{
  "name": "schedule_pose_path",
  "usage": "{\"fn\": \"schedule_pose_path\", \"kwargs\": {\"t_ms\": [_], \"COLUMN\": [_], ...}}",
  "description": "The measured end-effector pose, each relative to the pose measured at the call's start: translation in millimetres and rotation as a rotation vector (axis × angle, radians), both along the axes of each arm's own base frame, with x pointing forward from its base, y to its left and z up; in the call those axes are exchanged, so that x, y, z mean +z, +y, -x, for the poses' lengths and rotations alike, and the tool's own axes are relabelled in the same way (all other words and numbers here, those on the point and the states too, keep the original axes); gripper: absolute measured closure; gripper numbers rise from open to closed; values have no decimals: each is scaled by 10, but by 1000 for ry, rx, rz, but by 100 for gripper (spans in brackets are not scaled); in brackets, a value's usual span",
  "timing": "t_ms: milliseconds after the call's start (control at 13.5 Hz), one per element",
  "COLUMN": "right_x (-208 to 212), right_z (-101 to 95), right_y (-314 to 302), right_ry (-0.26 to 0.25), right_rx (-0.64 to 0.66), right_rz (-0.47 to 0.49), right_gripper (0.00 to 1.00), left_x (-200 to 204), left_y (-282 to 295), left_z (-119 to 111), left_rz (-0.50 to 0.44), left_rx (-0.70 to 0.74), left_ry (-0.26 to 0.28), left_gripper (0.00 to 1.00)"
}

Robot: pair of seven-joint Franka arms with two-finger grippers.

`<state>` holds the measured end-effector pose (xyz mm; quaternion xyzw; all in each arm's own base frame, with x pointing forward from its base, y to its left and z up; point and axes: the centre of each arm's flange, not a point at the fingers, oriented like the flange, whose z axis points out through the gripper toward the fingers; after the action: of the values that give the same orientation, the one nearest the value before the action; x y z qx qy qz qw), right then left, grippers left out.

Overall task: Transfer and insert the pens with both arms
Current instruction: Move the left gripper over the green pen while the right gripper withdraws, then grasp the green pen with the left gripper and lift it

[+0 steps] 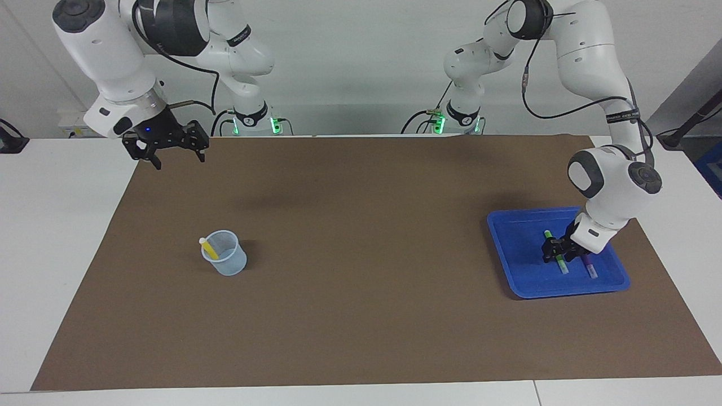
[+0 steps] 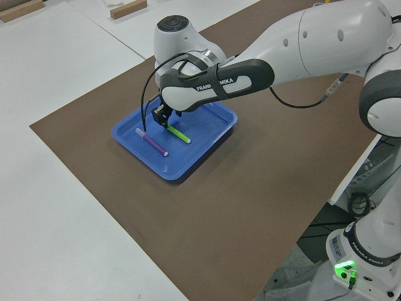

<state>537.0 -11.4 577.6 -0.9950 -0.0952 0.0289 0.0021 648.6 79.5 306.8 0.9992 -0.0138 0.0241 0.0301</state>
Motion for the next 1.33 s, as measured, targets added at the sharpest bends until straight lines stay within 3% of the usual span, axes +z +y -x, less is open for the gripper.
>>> {"fn": "schedule_pose_path", "kwargs": {"t_ms": [370, 517, 961, 1035, 1109, 1256, 1330], "right_x": [-3, -2, -2, -2, -2, -2, -2], "right_z": [4, 4, 5, 5, 5, 5, 5], "right_y": [-4, -6, -23, -26, -27, -27, -27], "right_ry": [3, 3, 3, 3, 3, 3, 3], "right_rx": [-1, -1, -5, -5, -5, -5, -5], "right_rz": [0, 0, 0, 0, 0, 0, 0], "right_gripper": [0, 0, 0, 0, 0, 0, 0], "left_x": [-25, -22, -18, -18, -18, -22, -20], "left_y": [17, 68, 166, 159, 148, 135, 133], "left_z": [19, 27, 43, 42, 42, 48, 57], "left_rz": [-1, -3, -5, -4, -3, -2, -1], "left_rx": [-2, -7, -18, -19, -21, -24, -24], "left_ry": [-1, -2, -3, -3, -2, 4, 11], "left_gripper": [36, 51, 59, 67, 67, 83, 83]}}
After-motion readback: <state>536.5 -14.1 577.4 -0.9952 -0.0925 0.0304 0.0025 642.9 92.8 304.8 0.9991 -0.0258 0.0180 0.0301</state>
